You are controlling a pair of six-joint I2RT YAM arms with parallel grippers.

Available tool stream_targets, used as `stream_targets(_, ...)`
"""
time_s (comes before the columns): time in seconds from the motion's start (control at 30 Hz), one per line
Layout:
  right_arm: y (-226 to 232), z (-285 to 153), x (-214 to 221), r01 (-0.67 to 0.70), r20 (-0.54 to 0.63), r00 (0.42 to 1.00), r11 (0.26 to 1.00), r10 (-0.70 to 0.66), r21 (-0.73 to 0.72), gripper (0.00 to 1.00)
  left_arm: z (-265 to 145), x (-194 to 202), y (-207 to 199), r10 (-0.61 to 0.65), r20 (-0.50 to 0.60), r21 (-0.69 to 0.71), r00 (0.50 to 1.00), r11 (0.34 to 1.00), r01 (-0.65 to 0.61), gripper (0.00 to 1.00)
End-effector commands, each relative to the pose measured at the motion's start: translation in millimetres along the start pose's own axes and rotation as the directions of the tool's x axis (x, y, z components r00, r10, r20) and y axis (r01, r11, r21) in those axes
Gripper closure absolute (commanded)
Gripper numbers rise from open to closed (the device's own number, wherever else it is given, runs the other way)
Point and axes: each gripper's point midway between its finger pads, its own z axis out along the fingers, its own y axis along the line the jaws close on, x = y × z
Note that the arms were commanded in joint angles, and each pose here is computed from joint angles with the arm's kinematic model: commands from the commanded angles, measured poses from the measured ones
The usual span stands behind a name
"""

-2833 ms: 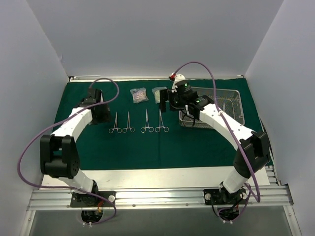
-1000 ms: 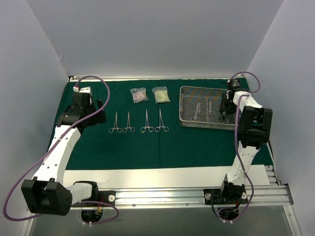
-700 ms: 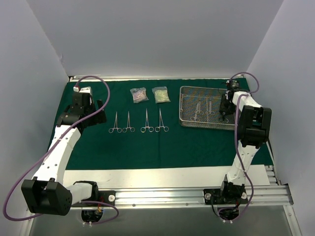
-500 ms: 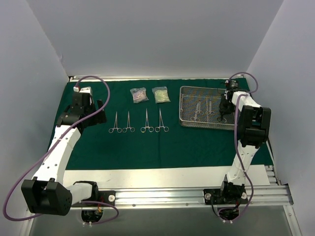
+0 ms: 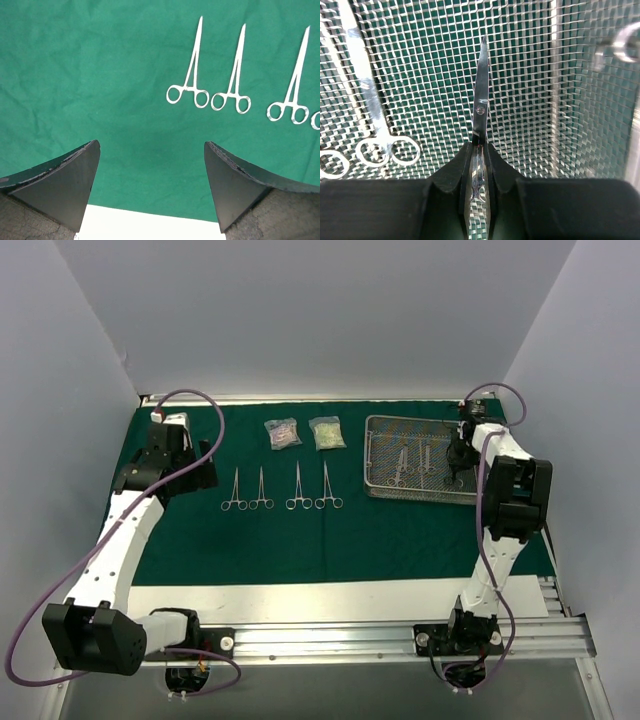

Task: Open and lay out the surgical kit
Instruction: Pick up the medical item from the container.

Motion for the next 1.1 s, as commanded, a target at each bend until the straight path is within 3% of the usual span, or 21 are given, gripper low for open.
stream_targets(0.0, -3, -60, -43, -0.011, 0.15, 0.989, 1.0, 0.007, 0.021, 1.0, -17, -26, -8, -0.01, 0.056, 0.033, 0.998, 0.999, 0.008, 0.06)
stream_targets(0.2, 8, -98, -53, -0.008, 0.224, 0.975, 1.0, 0.007, 0.004, 1.0, -22, -35, -14, -0.016, 0.061, 0.053, 0.998, 0.999, 0.013, 0.06)
stream_targets(0.4, 49, -138, -36, 0.022, 0.243, 0.97, 0.998, -0.009, -0.052, 1.0, -20, -38, -16, -0.02, 0.057, 0.057, 0.998, 0.998, 0.017, 0.06)
stream_targets(0.57, 102, -172, 3, 0.03, 0.233, 0.972, 0.988, 0.006, -0.153, 1.0, -18, -42, -14, -0.029, 0.053, 0.037, 0.998, 0.999, 0.027, 0.06)
stream_targets(0.7, 153, -193, 61, 0.103, 0.207, 0.976, 0.975, -0.061, -0.198, 1.0, -16, -47, -14, -0.03, 0.052, 0.024, 0.998, 0.999, 0.029, 0.06)
stream_targets(0.9, 185, -217, 126, 0.112, 0.191, 0.98, 0.955, -0.06, -0.275, 1.0, -10, -51, -15, -0.035, 0.045, 0.011, 0.998, 0.999, 0.035, 0.06)
stream_targets(1.07, 195, -208, 179, 0.162, 0.132, 0.983, 0.94, -0.127, -0.302, 1.0, -4, -51, -16, -0.043, 0.036, 0.007, 0.998, 0.999, 0.043, 0.06)
